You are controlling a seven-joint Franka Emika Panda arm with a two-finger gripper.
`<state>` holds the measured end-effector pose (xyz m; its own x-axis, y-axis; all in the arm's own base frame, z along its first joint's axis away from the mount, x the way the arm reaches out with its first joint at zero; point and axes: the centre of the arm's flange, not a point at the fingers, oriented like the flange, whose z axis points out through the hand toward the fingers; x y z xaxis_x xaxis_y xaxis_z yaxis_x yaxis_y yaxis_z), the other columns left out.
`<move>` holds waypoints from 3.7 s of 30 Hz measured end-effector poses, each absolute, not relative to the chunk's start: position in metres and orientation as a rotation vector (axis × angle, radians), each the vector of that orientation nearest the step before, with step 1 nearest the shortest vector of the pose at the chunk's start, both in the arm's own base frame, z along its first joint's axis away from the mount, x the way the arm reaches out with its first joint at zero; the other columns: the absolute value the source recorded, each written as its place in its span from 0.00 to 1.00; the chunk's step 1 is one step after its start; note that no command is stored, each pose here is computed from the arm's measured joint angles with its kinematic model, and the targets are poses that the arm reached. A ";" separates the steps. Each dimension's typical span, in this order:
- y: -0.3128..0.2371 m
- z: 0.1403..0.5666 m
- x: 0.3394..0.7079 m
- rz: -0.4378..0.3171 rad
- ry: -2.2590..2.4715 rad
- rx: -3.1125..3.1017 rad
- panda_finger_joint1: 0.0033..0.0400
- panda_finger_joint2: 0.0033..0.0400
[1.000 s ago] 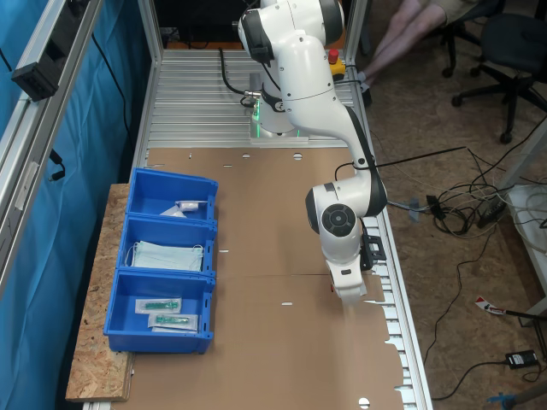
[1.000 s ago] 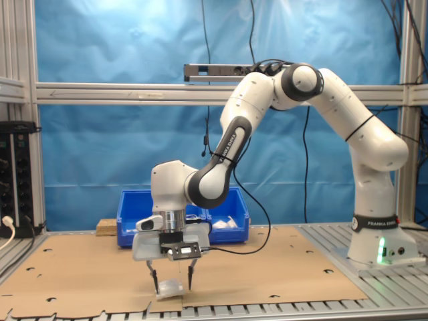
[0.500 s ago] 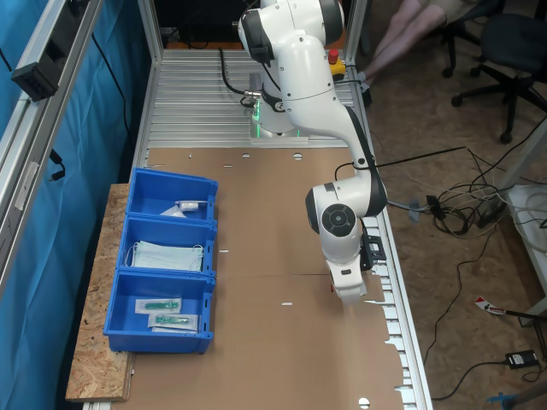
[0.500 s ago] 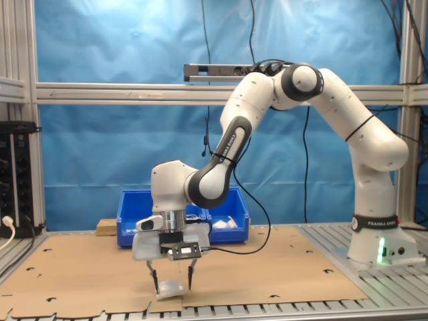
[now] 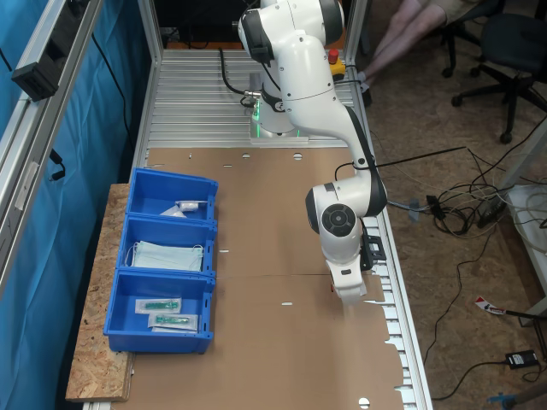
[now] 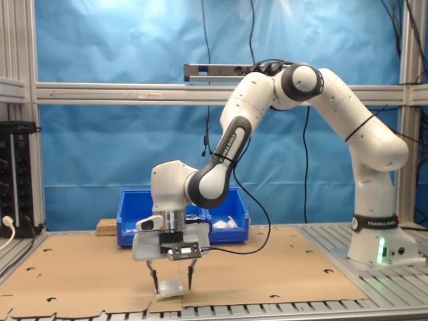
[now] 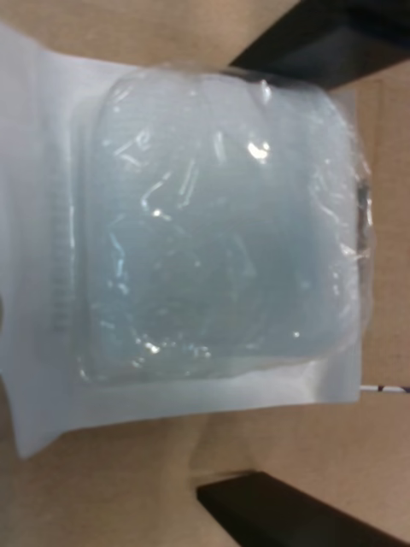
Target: Pick and place sorting task of medical equipment.
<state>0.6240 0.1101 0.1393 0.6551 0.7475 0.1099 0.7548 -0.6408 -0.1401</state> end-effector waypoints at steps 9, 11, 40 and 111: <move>0.110 0.139 0.624 -0.062 -1.235 -2.697 1.00 1.00; 0.110 0.139 0.624 -0.062 -1.235 -2.698 1.00 1.00; 0.107 0.147 0.627 -0.079 -1.237 -2.709 0.12 0.12; -0.292 0.345 0.456 0.137 -0.264 -3.119 0.12 0.12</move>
<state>0.4558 -0.2918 0.3445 0.9820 0.1681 -0.0864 0.1673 -0.9858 -0.0159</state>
